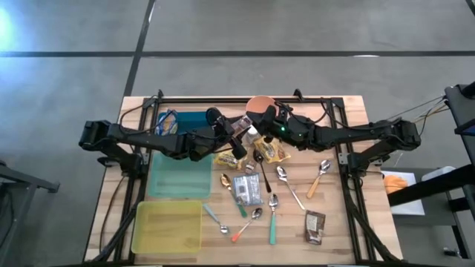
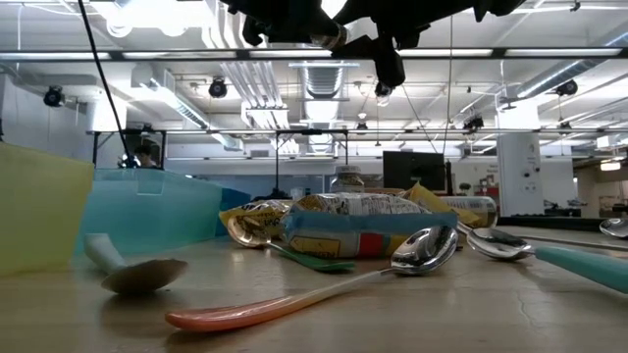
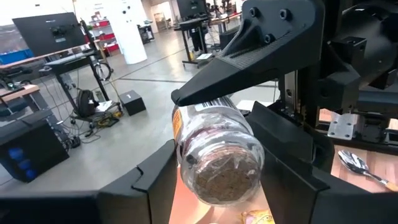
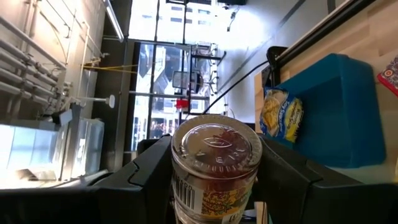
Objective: Pick & Place Food Item
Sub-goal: Put the right seasoning bottle into the yellow bin
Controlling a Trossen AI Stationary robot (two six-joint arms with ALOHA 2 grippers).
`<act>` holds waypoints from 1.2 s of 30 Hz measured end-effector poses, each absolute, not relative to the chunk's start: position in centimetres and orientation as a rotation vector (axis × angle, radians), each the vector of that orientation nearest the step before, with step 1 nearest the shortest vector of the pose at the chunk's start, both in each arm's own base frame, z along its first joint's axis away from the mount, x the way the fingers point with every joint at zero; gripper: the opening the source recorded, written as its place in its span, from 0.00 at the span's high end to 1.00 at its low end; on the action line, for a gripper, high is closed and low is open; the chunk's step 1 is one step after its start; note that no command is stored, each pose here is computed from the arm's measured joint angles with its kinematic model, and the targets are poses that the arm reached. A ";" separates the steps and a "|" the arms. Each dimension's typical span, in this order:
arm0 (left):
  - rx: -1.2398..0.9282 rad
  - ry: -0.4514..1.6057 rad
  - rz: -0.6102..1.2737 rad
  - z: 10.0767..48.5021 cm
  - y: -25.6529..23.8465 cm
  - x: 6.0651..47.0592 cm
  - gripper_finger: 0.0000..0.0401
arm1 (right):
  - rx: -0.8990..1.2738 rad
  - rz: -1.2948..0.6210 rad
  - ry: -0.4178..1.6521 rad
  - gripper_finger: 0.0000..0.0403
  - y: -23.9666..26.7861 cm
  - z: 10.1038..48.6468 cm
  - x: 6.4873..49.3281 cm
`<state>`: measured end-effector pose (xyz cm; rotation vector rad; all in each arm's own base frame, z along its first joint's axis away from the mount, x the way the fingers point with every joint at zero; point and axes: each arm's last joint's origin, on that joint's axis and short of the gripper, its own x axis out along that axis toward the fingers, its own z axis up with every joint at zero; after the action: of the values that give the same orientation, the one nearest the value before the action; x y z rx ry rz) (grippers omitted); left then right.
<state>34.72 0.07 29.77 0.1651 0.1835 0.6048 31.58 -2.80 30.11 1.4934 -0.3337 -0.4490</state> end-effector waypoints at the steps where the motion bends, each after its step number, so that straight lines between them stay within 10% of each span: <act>1: 0.165 0.183 0.606 29.8 0.1 34.7 0.50 | 1.494 -0.448 -0.333 0.53 -2.8 30.1 31.6; 11: 0.159 0.182 0.591 30.4 -0.1 34.1 0.51 | 1.480 -0.431 -0.325 0.52 -2.7 30.2 31.6; 21: 0.128 0.174 0.504 30.6 -0.8 34.1 0.55 | 1.472 -0.410 -0.286 0.24 -2.6 30.1 31.7; 36: -0.013 0.286 0.458 32.0 -1.0 31.0 0.55 | 1.337 -0.441 -0.275 0.35 -3.7 30.7 30.9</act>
<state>30.98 -0.99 32.00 -0.0125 0.2860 0.4582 30.91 -3.70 30.75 1.3372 -0.2754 -0.4405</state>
